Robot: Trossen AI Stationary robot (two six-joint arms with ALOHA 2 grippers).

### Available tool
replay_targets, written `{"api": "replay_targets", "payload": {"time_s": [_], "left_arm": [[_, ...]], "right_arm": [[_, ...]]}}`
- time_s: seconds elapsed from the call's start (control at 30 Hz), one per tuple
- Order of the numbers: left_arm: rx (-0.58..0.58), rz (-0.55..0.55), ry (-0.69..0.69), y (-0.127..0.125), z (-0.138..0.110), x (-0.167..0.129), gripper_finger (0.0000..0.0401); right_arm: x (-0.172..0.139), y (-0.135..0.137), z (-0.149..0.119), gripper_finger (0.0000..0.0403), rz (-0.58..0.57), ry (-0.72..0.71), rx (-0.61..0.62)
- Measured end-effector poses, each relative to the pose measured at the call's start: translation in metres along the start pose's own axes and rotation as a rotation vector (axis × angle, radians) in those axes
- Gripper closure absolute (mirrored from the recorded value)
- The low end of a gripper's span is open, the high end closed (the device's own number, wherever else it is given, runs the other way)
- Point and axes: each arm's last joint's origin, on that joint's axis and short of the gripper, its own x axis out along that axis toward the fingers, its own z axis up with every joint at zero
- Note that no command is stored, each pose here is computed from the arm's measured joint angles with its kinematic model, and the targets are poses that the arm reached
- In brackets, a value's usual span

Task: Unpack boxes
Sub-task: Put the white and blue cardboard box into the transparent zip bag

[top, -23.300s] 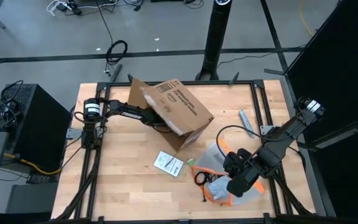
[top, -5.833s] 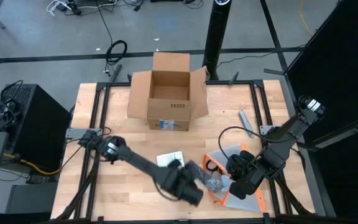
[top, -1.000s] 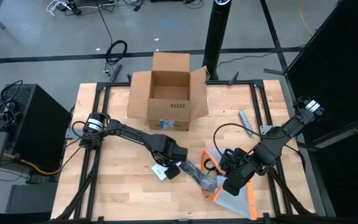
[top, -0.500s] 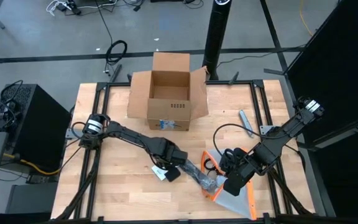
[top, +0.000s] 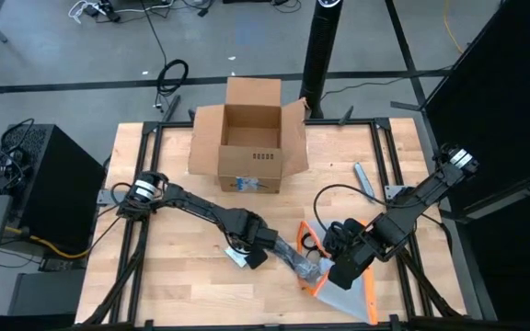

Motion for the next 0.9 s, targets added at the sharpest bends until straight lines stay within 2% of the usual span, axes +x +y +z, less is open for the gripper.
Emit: {"api": "replay_targets", "payload": {"time_s": [0.27,0.47,0.57,0.9], "left_arm": [[-0.037,0.046,0.014,-0.003,0.002,0.021,0.0009],[-0.054,0.014,-0.061,-0.010,0.008,0.028,0.0031],[-0.072,0.016,-0.080,-0.010,0.009,0.031,0.0076],[-0.104,0.084,-0.167,-0.006,0.014,0.031,0.0286]], "right_arm": [[0.001,0.001,0.000,0.0403,0.002,-0.003,0.006],[0.001,0.001,0.000,0.0403,0.005,-0.001,0.007],[0.001,0.001,0.000,0.0403,0.007,0.001,0.006],[0.001,0.001,0.000,0.0403,0.009,0.006,-0.004]]}}
